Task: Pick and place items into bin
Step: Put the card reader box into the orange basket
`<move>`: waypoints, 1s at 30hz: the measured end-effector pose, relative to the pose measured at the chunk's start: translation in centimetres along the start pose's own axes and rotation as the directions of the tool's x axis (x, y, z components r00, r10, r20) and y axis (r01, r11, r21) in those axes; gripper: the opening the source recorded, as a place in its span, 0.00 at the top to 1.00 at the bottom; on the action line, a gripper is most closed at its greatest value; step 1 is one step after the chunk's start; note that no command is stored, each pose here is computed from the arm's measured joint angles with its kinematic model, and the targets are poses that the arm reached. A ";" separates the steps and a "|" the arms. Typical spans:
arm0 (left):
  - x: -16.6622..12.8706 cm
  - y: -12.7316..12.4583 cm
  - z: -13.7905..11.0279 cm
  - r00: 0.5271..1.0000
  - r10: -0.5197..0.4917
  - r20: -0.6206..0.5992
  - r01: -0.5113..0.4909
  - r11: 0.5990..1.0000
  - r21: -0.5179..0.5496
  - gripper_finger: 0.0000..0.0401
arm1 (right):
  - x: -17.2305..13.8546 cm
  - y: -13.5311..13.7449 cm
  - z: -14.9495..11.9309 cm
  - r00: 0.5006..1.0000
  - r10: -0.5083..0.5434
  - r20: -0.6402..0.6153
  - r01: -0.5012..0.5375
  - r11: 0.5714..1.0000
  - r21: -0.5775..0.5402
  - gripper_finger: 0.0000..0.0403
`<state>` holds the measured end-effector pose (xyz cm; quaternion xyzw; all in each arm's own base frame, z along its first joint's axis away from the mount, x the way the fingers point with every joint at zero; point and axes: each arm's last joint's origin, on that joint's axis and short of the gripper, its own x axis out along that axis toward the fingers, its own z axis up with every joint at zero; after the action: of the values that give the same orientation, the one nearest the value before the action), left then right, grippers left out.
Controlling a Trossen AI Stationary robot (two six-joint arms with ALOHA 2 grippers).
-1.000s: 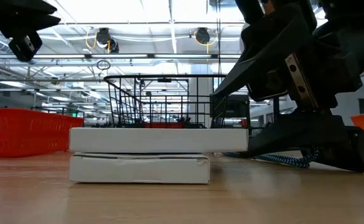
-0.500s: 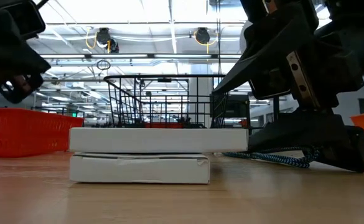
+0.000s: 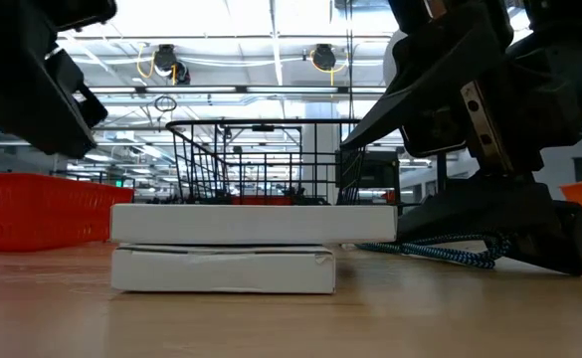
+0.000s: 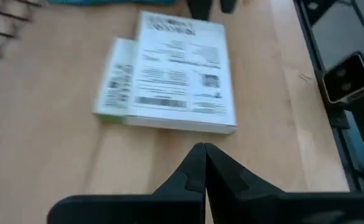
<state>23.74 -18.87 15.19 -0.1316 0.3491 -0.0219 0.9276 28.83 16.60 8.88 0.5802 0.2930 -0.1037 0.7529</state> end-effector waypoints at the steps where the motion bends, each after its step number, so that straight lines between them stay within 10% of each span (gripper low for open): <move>1: 0.5 -0.2 0.2 1.000 -0.011 -0.018 0.011 1.000 -0.003 1.00 | 0.0 0.0 0.0 1.000 0.001 0.000 -0.001 1.000 0.000 0.45; 30: 4.8 0.6 1.4 0.995 -0.015 -0.097 0.010 0.998 -0.058 1.00 | 0.1 0.8 0.2 0.998 0.061 0.017 -0.061 0.997 0.037 0.45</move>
<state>28.26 -18.61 13.02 -0.1591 0.3934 -0.0241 0.9052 29.36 16.71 9.53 0.6019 0.2672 -0.0907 0.7471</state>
